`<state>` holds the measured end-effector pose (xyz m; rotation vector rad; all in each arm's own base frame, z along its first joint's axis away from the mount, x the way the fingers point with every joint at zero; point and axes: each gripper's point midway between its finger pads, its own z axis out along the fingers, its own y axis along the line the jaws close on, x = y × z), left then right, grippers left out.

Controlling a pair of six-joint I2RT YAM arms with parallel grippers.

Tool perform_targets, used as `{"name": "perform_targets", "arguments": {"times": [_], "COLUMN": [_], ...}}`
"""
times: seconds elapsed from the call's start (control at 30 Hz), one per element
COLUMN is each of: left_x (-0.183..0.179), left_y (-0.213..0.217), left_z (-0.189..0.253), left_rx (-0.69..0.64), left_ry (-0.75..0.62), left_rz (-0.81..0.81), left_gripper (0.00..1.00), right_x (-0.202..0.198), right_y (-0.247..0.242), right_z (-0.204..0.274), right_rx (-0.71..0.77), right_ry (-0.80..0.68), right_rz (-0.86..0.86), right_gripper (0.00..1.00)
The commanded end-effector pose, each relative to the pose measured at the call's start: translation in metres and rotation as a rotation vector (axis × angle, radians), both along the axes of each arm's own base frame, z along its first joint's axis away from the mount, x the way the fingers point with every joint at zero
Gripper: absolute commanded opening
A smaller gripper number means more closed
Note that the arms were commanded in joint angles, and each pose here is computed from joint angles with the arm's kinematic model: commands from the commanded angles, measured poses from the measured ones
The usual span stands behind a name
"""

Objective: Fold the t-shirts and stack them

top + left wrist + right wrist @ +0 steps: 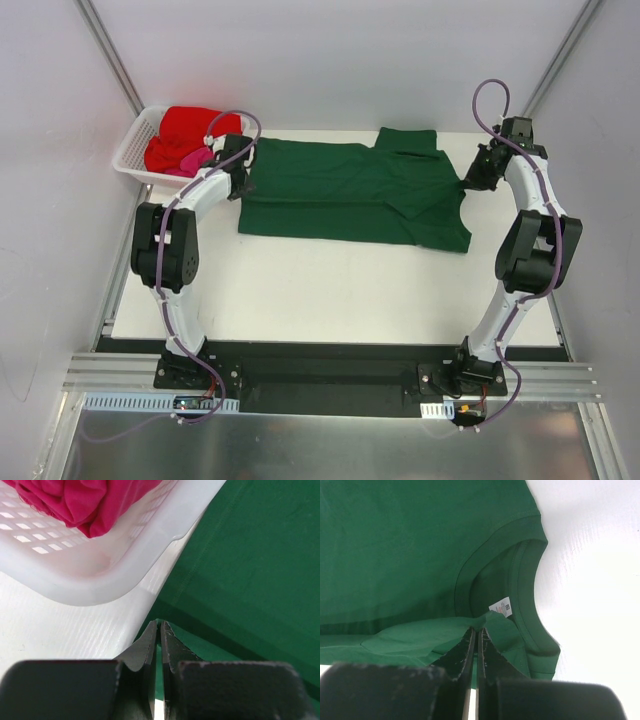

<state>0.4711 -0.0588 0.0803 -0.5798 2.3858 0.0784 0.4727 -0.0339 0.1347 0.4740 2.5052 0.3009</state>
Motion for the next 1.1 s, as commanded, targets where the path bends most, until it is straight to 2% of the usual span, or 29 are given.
{"name": "perform_targets", "arguments": {"times": [0.0, 0.23, 0.33, 0.37, 0.6, 0.73, 0.9, 1.07], "left_x": [0.014, 0.012, 0.011, 0.011, 0.017, 0.017, 0.006, -0.013], "left_y": [0.004, 0.002, -0.001, -0.002, -0.014, -0.025, -0.047, -0.065], "left_z": [0.016, 0.008, 0.009, 0.01, 0.036, 0.064, 0.092, 0.088], "left_rx": [0.049, 0.056, 0.054, 0.058, 0.053, 0.044, 0.023, -0.038], "left_ry": [-0.043, -0.025, -0.029, -0.032, -0.091, -0.148, -0.203, -0.187], "left_rz": [0.005, 0.004, 0.0, -0.004, -0.029, -0.056, -0.104, -0.136], "left_gripper": [0.0, 0.0, 0.19, 0.29, 0.59, 0.7, 0.73, 0.74], "right_x": [0.016, 0.018, 0.021, 0.02, 0.034, 0.041, 0.053, 0.067], "right_y": [-0.004, -0.002, -0.002, -0.002, -0.001, 0.003, 0.005, 0.008], "right_z": [0.023, 0.021, 0.023, 0.022, 0.024, 0.015, 0.01, 0.013], "right_rx": [-0.023, -0.011, -0.015, -0.013, -0.005, 0.005, 0.012, 0.018], "right_ry": [-0.08, -0.074, -0.084, -0.08, -0.094, -0.077, -0.07, -0.087], "right_rz": [0.012, 0.011, 0.013, 0.014, 0.022, 0.033, 0.041, 0.044], "right_gripper": [0.01, 0.0, 0.0, 0.01, 0.01, 0.01, 0.01, 0.01]}}
